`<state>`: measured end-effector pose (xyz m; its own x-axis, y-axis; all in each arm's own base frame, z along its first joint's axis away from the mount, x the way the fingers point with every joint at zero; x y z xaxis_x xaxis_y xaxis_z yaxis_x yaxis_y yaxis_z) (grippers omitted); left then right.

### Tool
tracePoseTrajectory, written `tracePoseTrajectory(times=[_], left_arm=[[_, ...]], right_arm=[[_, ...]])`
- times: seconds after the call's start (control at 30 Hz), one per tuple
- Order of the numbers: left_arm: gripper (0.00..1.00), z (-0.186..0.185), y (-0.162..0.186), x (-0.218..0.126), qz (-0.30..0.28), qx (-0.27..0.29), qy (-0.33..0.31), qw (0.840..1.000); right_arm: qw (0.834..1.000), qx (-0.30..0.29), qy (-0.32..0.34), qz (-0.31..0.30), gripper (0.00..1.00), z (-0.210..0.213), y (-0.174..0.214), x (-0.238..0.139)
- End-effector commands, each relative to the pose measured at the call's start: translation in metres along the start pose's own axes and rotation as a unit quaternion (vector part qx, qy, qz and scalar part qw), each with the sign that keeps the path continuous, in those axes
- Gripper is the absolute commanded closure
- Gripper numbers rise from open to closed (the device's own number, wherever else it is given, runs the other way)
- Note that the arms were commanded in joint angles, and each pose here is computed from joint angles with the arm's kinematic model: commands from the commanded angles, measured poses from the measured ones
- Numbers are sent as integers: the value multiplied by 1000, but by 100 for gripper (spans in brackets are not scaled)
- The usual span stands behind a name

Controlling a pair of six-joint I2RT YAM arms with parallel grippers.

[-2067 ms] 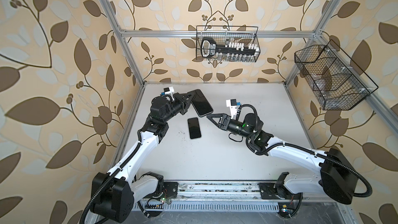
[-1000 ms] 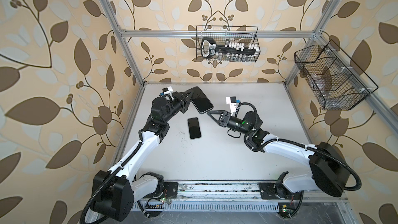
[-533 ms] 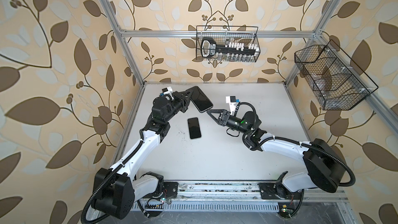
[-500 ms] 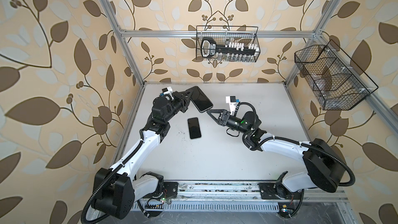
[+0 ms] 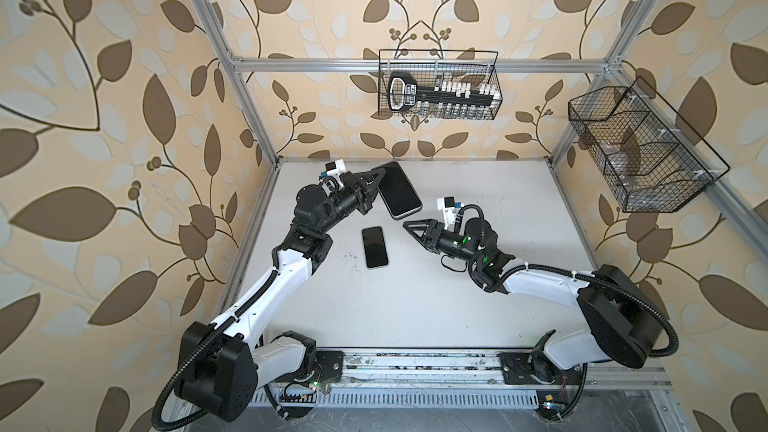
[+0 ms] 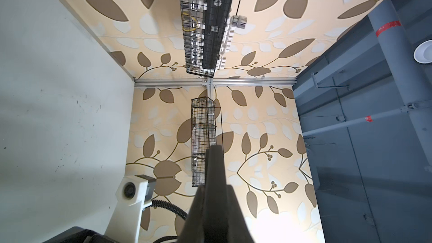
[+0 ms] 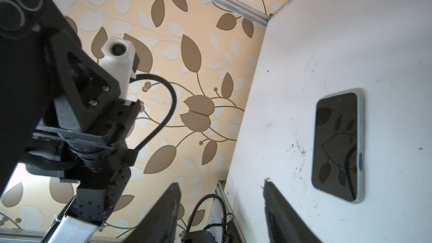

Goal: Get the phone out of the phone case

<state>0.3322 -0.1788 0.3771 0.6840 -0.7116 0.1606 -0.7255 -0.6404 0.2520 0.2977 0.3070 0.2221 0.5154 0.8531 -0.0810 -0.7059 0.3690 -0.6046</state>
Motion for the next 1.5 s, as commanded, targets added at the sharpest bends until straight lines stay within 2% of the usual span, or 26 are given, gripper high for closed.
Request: tracePoseTrajectory(times=[0.0, 0.33, 0.57, 1.1, 1.47], left_arm=[[100, -42, 21, -2, 37, 34, 60, 997], [100, -26, 11, 6, 24, 72, 18, 997], [100, -14, 1, 19, 31, 67, 9, 997], [100, -6, 2, 14, 29, 69, -5, 997], [100, -8, 1, 18, 34, 68, 0, 997]], right_arm=[[1000, -3, 6, -9, 42, 1, -3, -8], [999, -45, 6, -16, 41, 36, -16, -36], [998, -67, 3, -20, 40, 54, -23, -56], [996, -75, -37, -29, 40, 75, -38, -41], [995, -85, -33, -38, 40, 81, -43, -49]])
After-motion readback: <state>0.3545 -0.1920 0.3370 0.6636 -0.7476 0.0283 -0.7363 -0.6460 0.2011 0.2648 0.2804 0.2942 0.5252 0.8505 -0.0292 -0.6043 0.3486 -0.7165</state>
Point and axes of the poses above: each gripper's point midway between its finger pads, its own x axis out along the fingers, its own z axis along the line the jaws close on, y = z × x, the point moved 2 cm from there along -x, back along the fingers, and after that the axes turned 15 degrees about -x, right-handed, at the moved point
